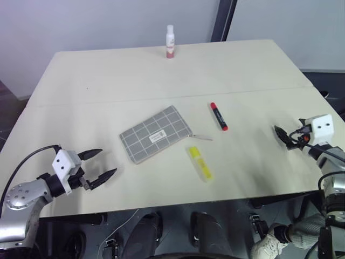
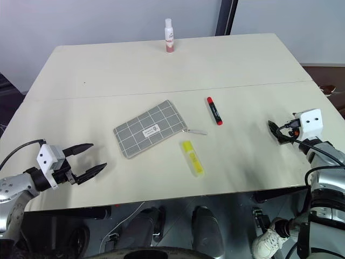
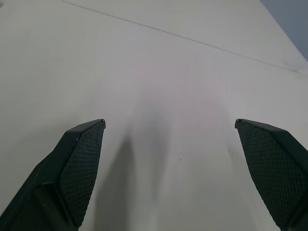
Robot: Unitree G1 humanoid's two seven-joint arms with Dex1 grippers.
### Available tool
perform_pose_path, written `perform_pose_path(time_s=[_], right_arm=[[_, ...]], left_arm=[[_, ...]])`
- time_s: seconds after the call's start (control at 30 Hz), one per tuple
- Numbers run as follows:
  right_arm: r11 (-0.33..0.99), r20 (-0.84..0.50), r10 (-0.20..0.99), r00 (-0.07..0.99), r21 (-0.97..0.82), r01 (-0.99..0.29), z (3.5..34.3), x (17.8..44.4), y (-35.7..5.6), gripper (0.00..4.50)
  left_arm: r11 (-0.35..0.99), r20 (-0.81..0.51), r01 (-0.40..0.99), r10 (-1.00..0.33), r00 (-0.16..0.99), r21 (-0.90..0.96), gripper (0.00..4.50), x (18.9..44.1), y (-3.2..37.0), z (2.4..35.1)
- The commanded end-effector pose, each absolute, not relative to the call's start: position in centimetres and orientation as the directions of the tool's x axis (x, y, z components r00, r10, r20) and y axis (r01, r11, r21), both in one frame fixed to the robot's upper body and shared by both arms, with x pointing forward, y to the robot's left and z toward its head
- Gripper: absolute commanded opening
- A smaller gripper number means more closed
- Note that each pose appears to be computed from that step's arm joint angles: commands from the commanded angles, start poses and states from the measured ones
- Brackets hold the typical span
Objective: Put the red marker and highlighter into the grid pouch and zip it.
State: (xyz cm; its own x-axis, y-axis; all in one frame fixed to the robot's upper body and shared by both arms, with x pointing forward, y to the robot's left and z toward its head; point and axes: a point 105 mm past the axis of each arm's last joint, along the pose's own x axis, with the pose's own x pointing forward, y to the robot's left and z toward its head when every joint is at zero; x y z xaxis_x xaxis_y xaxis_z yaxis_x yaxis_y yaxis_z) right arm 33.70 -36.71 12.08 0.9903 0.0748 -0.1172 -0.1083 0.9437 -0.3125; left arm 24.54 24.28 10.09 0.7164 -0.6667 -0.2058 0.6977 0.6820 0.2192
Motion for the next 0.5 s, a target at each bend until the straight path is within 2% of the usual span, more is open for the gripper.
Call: perform_pose_path(time_s=[0.03, 0.3, 0.5], right_arm=[[0.931, -0.068, 0.086, 0.994, -0.35, -0.104, 13.71, 33.68, -36.75, 4.49], [0.931, -0.076, 0.085, 0.993, -0.35, -0.106, 13.46, 33.37, -36.88, 4.49], [0.931, -0.082, 0.096, 0.992, -0.346, -0.119, 13.41, 33.66, -36.59, 4.49]], left_arm=[[0.677, -0.16, 0.689, -0.674, 0.721, 0.257, 4.5, 24.83, 24.22, 11.31], [0.636, -0.2, 0.699, -0.676, 0.709, 0.328, 4.5, 25.13, 24.23, 11.07], [0.643, -0.138, 0.694, -0.694, 0.707, 0.325, 4.5, 25.38, 23.96, 11.99]])
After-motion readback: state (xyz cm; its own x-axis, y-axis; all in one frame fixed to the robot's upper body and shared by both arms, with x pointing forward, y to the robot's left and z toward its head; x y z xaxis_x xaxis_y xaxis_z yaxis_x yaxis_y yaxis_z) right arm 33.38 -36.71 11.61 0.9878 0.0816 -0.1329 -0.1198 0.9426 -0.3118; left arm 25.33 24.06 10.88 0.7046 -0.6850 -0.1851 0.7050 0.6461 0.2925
